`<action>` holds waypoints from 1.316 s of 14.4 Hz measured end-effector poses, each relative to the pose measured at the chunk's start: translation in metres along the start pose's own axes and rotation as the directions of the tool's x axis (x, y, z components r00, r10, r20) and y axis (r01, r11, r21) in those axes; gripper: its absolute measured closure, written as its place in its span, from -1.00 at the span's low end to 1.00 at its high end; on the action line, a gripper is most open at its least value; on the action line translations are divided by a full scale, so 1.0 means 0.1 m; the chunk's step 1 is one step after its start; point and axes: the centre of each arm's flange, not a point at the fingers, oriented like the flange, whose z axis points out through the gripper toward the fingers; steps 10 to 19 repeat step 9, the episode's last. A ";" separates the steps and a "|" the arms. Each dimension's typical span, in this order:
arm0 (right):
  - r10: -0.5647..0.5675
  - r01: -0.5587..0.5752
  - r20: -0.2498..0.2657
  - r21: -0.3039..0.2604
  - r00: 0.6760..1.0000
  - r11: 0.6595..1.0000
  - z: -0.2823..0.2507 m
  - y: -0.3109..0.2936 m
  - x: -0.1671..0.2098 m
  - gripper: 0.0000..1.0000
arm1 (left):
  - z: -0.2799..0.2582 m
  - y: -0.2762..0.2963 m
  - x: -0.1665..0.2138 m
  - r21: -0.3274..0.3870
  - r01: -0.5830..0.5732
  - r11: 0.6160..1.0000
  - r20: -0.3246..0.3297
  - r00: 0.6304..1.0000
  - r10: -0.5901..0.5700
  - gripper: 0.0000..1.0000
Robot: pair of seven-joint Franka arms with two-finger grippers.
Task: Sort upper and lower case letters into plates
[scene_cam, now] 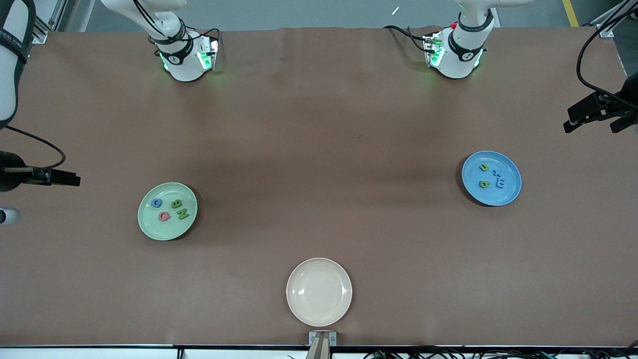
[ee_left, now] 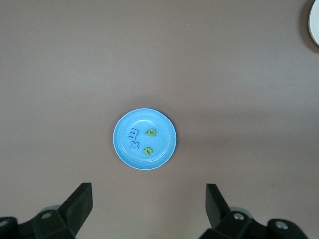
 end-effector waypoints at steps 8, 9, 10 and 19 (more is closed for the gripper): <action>-0.031 0.031 -0.006 0.012 1.000 0.999 -0.05 0.28 -0.11 -1.00 | -0.06 -0.05 -0.03 0.000 0.009 1.000 -0.012 1.000 -0.009 -1.00; -0.032 0.032 -0.010 0.015 0.999 0.999 -0.06 0.29 -0.15 -1.00 | -0.06 -0.05 -0.03 0.000 0.009 1.000 -0.012 1.000 -0.009 -1.00; -0.032 0.032 -0.010 0.015 0.999 0.999 -0.06 0.29 -0.15 -1.00 | -0.06 -0.05 -0.03 0.000 0.009 1.000 -0.012 1.000 -0.009 -1.00; -0.032 0.032 -0.010 0.015 0.999 0.999 -0.06 0.29 -0.15 -1.00 | -0.06 -0.05 -0.03 0.000 0.009 1.000 -0.012 1.000 -0.009 -1.00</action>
